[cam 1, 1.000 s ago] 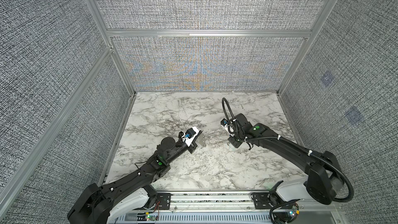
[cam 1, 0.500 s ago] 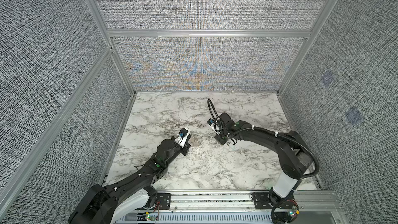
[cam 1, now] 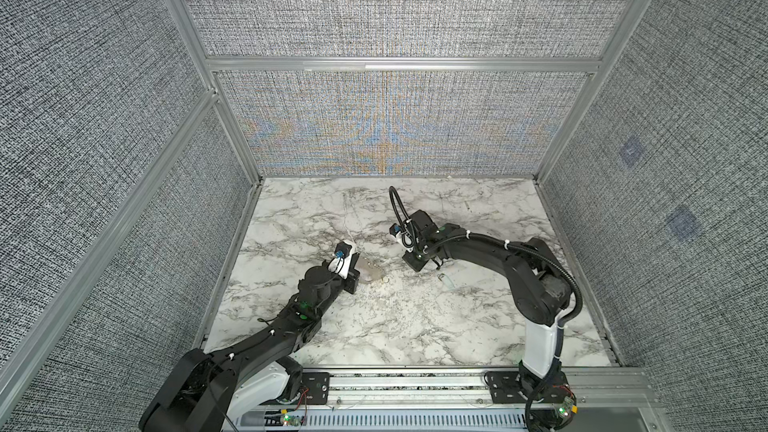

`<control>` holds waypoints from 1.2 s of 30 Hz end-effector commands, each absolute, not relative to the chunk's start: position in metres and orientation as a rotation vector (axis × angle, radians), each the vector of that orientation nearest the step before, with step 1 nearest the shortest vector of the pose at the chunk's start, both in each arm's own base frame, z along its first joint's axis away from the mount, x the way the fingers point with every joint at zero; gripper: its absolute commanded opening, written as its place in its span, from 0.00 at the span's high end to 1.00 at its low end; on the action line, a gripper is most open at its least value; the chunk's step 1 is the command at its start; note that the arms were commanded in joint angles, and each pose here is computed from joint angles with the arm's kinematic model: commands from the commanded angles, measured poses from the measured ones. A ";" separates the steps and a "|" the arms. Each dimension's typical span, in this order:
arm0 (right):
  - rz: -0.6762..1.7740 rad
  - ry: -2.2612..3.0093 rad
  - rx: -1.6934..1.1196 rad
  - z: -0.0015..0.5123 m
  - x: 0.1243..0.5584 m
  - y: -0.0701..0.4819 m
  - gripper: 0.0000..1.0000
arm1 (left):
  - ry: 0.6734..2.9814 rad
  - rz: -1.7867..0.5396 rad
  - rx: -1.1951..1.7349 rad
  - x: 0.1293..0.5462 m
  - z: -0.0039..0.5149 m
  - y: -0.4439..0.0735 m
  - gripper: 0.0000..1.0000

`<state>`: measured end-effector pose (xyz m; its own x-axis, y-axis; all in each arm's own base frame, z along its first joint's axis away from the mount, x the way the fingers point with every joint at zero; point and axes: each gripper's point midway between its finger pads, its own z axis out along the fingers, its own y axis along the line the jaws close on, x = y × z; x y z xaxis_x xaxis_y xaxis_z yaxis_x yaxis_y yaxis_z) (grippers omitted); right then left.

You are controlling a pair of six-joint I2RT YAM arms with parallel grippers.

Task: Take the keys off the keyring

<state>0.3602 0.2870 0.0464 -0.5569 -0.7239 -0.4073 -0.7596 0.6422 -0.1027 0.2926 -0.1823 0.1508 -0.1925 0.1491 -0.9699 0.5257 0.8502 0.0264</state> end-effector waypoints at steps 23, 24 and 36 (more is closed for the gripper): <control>0.068 2.388 -1.009 0.117 0.348 0.243 0.64 | 2.007 -0.172 0.433 0.380 0.127 -0.148 1.00; 0.062 2.386 -0.988 0.120 0.345 0.238 0.64 | 2.011 -0.157 0.451 0.386 0.127 -0.146 1.00; -0.004 2.353 -0.713 0.152 0.320 0.170 0.54 | 2.145 -0.058 0.582 0.443 0.094 -0.135 1.00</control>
